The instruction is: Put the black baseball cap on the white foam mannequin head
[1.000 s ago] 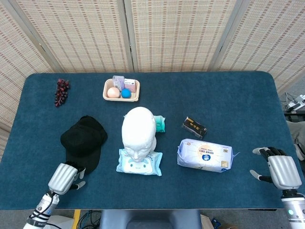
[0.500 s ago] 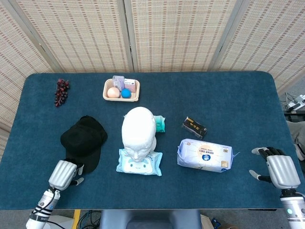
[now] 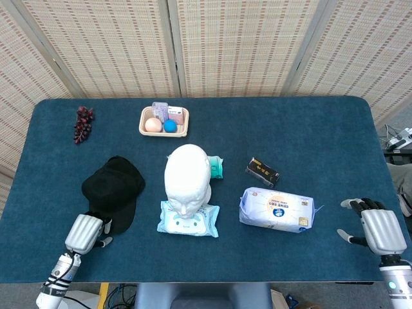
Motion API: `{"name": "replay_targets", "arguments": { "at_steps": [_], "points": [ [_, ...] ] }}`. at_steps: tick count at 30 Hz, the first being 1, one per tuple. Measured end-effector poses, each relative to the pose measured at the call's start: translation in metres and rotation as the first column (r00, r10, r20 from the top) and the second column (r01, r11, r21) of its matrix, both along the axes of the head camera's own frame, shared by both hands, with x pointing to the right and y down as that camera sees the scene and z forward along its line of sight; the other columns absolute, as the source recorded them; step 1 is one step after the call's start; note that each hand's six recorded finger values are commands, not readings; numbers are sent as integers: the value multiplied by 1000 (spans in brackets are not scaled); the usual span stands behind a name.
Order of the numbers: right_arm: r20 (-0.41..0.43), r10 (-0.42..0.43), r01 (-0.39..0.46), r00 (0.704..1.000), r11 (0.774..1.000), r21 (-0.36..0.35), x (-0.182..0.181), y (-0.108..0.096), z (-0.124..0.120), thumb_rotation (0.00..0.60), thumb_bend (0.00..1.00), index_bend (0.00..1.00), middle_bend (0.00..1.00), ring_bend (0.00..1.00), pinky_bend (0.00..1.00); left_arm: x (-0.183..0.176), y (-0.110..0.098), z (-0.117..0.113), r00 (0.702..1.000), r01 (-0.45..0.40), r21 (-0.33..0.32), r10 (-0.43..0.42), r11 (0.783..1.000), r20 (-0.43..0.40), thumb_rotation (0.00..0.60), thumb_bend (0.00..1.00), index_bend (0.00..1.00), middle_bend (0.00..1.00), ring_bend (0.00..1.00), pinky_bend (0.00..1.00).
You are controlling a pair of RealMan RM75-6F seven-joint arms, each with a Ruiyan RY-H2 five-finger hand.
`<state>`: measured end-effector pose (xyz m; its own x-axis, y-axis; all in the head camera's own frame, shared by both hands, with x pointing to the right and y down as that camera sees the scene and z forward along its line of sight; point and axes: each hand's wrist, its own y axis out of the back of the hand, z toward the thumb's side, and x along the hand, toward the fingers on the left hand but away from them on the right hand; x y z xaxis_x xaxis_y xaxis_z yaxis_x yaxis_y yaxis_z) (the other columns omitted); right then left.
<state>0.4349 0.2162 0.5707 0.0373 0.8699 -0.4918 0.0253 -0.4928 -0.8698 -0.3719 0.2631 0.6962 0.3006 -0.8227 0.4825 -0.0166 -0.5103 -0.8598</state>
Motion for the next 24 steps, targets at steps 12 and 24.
{"name": "replay_targets", "arguments": {
  "at_steps": [12,24],
  "points": [
    [0,4,-4,1000,1000,2,1,0,-1,600,0,356,400,299,327,-4,-5,7,1000,15,6,-15,1000,14,600,0,681,792,553,559],
    [1,3,-3,1000,1000,1,1,0,-1,600,0,356,400,299,327,-6,-10,1,999,43,70,-43,997,-8,600,0,602,699,491,562]
  ]
}}
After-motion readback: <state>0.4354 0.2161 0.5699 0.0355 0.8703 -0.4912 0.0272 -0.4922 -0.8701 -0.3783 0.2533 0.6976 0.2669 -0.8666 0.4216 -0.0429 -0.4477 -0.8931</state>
